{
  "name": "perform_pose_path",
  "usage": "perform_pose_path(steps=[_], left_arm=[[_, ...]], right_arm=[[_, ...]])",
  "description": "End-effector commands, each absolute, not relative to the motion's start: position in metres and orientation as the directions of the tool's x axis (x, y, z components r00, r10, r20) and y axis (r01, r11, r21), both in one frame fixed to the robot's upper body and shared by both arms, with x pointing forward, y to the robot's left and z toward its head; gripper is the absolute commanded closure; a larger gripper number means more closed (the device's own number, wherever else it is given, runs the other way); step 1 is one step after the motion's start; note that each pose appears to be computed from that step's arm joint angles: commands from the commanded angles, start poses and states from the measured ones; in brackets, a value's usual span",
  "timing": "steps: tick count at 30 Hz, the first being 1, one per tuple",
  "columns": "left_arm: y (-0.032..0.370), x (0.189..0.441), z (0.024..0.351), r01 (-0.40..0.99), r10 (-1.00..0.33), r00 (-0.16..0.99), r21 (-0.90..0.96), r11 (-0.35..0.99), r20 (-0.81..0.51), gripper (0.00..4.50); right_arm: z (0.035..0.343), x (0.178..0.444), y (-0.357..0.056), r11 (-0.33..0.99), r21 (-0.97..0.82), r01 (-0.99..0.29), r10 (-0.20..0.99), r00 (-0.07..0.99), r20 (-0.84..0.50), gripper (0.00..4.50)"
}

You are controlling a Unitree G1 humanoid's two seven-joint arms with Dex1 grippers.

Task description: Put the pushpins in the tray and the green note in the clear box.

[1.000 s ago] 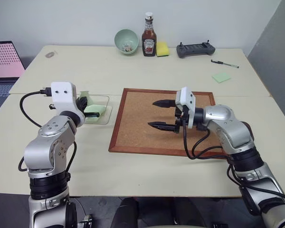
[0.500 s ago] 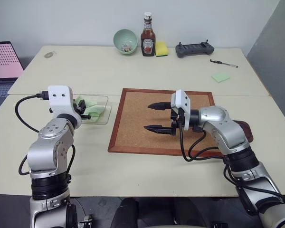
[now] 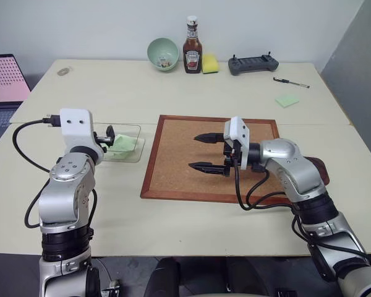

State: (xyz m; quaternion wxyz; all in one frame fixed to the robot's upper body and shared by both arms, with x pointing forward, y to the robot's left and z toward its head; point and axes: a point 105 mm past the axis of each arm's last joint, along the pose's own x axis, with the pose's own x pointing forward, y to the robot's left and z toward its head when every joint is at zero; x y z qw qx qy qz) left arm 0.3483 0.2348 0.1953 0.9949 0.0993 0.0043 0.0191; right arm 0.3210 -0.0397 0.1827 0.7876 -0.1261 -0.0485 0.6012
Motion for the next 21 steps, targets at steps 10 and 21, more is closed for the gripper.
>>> perform_pose_path(steps=[10, 21], left_arm=[[0.153, 0.327, 0.173, 0.424, -0.429, 0.903, 0.26, 0.868, -0.041, 0.76], [0.149, 0.324, 0.163, 0.586, -0.572, 0.81, 0.208, 0.783, -0.13, 0.76]], right_arm=[[0.166, 0.315, -0.117, 0.602, -0.261, -0.754, 0.779, 0.627, -0.015, 0.4], [0.17, 0.308, -0.161, 0.625, -0.272, -0.732, 0.74, 0.666, -0.093, 0.4]])
